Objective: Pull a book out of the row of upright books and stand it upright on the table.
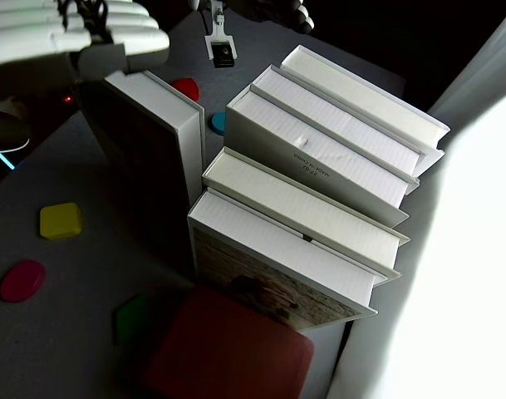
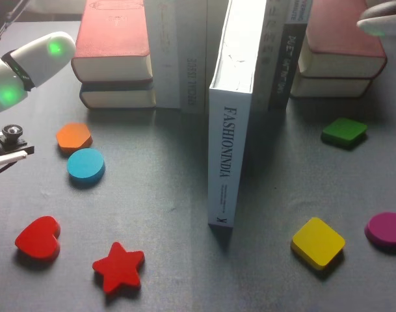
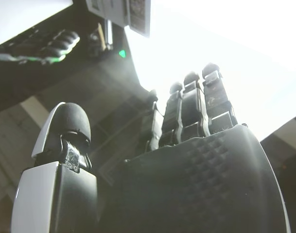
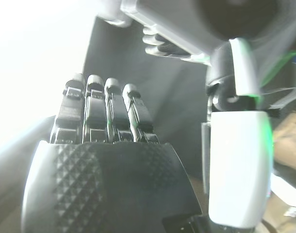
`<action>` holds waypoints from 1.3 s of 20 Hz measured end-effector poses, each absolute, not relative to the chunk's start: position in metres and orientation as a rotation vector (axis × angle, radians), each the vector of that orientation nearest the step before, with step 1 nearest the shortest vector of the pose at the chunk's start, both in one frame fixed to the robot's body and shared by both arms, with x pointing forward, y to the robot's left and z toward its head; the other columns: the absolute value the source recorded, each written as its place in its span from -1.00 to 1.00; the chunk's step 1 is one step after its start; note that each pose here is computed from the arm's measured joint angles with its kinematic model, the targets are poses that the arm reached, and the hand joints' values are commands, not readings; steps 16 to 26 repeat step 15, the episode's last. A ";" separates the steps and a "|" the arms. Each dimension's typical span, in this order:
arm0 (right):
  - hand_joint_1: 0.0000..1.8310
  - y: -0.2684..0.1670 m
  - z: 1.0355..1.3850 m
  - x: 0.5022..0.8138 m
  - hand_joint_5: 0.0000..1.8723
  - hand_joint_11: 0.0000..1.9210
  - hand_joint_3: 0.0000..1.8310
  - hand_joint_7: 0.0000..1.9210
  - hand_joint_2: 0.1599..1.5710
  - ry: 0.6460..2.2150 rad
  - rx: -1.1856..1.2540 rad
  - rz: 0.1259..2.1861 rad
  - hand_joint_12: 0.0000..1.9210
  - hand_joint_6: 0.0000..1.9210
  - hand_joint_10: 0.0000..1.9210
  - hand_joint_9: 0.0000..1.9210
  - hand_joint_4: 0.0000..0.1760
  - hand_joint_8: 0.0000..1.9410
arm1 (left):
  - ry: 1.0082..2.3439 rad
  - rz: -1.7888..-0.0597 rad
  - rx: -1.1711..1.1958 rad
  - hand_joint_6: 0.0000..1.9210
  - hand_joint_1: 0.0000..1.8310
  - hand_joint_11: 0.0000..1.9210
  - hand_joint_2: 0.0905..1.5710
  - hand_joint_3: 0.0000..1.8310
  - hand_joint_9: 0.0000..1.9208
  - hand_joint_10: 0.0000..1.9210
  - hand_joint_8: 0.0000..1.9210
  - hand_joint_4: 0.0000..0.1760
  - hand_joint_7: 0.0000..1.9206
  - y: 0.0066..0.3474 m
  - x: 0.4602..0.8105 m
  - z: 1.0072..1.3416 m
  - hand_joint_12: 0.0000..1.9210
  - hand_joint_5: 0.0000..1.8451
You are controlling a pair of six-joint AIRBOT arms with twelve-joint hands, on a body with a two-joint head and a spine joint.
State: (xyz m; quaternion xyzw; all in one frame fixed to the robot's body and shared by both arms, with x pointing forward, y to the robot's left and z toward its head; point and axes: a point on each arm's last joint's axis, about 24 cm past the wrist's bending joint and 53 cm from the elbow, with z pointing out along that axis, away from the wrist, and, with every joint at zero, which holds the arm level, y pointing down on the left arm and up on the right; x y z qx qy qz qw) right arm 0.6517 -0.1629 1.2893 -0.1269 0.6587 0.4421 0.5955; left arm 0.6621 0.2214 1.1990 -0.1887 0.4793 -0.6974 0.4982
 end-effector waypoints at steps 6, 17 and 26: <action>-0.75 -0.205 1.257 0.657 -1.00 -1.00 -0.96 -1.00 0.58 1.538 -0.051 1.070 -1.00 -1.00 -1.00 -1.00 -1.00 -1.00 | 1.153 -1.691 -0.454 -1.00 -0.45 -1.00 0.73 -0.99 -1.00 -1.00 -1.00 -0.20 -1.00 0.223 0.659 1.200 -1.00 -1.00; -0.60 -0.243 1.231 0.629 -1.00 -1.00 -0.99 -1.00 0.56 1.383 0.211 1.230 -1.00 -1.00 -1.00 -1.00 -0.75 -1.00 | 1.116 -1.698 -0.466 -1.00 -0.44 -1.00 0.72 -1.00 -1.00 -1.00 -1.00 0.31 -1.00 0.229 0.656 1.203 -1.00 -1.00; -0.60 -0.243 1.231 0.629 -1.00 -1.00 -0.99 -1.00 0.56 1.383 0.211 1.230 -1.00 -1.00 -1.00 -1.00 -0.75 -1.00 | 1.116 -1.698 -0.466 -1.00 -0.44 -1.00 0.72 -1.00 -1.00 -1.00 -1.00 0.31 -1.00 0.229 0.656 1.203 -1.00 -1.00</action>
